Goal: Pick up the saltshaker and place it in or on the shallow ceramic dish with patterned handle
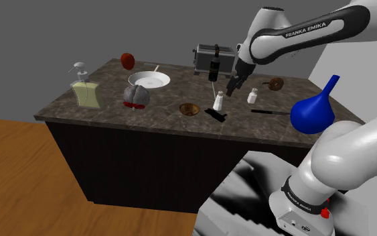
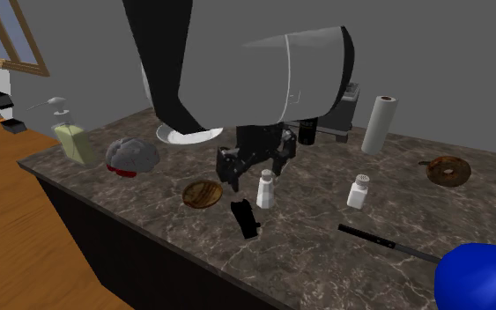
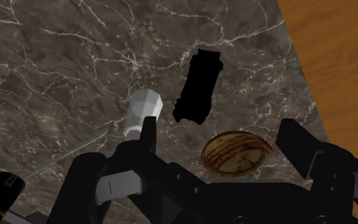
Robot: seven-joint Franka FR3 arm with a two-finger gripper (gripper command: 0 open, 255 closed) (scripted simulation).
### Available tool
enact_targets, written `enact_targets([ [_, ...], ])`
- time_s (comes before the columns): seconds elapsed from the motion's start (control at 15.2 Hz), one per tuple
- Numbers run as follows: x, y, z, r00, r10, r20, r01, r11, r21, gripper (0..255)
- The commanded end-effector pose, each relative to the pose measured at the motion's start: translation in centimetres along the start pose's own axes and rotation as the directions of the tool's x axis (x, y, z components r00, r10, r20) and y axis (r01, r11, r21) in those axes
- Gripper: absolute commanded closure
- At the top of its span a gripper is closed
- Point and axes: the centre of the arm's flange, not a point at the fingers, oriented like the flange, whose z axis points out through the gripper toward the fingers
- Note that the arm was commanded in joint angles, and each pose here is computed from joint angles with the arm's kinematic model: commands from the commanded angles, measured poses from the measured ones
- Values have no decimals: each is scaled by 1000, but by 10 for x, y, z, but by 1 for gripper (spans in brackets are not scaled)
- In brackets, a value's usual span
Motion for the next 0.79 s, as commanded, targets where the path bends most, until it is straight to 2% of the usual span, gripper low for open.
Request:
enact_targets([
  [0.0, 7, 19, 18, 1000, -10, -23, 10, 1000, 1, 0],
  [0.53, 42, 80, 94, 994, -45, -102, 47, 999, 17, 0],
  [0.73, 43, 80, 105, 994, -45, -102, 47, 999, 17, 0],
])
